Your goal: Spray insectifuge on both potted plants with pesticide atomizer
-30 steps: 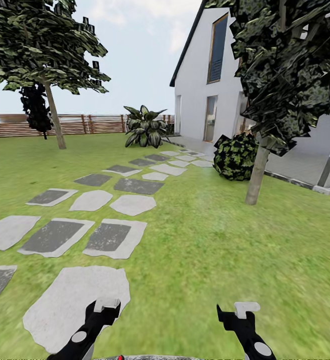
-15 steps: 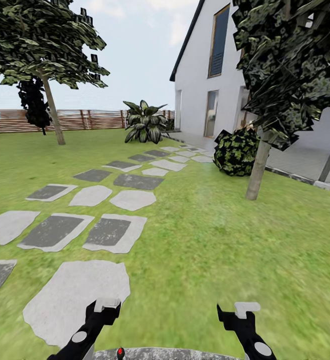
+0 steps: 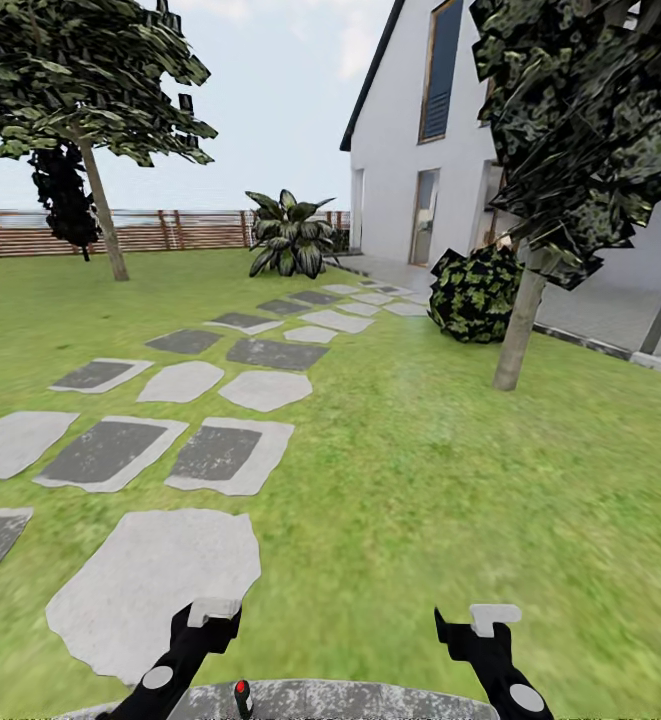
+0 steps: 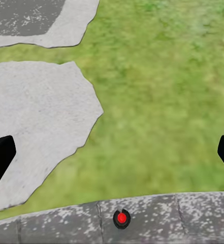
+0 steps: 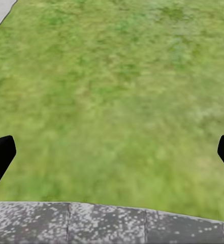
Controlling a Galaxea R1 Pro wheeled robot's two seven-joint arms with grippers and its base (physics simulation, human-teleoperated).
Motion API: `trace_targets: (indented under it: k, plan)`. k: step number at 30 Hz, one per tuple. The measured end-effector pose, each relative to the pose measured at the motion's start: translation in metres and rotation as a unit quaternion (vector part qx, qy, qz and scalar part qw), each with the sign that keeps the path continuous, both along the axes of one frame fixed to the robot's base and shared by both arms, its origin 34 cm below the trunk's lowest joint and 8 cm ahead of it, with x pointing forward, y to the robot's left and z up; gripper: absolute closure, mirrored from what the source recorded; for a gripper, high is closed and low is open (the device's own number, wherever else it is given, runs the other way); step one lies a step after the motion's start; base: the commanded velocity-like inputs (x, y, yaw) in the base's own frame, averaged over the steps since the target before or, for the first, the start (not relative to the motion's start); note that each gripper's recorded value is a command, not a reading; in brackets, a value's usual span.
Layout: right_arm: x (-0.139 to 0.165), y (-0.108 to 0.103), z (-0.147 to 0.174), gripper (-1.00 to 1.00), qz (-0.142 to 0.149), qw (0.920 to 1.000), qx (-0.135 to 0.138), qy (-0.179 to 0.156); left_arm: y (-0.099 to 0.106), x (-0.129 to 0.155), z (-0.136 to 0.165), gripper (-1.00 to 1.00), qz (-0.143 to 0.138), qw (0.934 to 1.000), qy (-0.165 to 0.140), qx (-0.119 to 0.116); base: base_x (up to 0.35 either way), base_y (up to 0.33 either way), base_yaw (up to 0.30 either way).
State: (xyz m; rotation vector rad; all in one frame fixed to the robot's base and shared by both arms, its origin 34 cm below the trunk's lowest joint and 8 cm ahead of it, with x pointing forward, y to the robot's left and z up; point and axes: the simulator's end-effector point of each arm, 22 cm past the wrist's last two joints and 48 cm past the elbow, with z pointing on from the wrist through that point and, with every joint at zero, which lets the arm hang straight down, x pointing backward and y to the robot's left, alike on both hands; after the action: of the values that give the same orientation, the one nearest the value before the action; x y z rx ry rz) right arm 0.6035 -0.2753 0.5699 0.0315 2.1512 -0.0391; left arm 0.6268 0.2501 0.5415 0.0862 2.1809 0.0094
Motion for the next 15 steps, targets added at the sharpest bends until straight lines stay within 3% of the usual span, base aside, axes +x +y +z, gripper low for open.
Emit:
trace_targets:
  k: [15]
  plan:
    - [-0.004, 0.0, -0.031, -1.0, 0.0, 1.0, 0.0, 0.001, 0.0, -0.004, -0.031, -1.0, 0.0, 1.0, 0.002, 0.0, 0.0, 0.0, 0.0]
